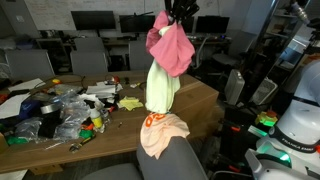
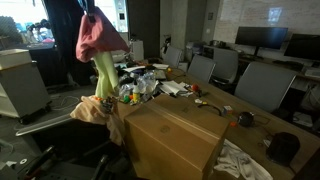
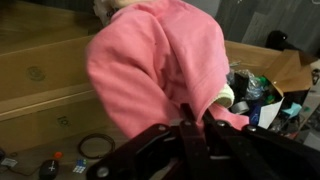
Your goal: Pick the clothes and put them on the back rest of the chair
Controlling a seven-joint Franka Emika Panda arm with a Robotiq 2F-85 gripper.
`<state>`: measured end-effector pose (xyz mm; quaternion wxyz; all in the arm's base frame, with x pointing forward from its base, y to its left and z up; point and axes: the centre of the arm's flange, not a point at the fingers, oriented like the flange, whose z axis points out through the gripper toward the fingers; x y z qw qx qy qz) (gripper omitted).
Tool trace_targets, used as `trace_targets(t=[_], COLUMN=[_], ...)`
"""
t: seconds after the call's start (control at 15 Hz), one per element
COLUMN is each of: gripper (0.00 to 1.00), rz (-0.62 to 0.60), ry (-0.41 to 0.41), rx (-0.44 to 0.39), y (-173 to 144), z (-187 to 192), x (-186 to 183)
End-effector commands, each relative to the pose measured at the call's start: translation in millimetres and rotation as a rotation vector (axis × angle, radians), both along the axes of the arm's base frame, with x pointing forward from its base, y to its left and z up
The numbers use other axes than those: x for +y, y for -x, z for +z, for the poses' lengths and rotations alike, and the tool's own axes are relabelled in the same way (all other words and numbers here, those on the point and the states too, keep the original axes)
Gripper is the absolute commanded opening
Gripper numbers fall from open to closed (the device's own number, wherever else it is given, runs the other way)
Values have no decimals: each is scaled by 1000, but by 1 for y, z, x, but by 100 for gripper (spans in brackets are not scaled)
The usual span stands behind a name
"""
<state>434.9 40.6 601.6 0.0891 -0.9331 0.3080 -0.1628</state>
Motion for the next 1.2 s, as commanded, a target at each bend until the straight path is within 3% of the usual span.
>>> trace_targets(t=[0.0,0.53,0.87,1.13], gripper=[3,3,3,3], rz=[143,371,436,472], ry=[41,155,183,200], rx=[16,56,49,93], y=[30,79,101,104], z=[10,6,1,-12], x=[22,58,56,57])
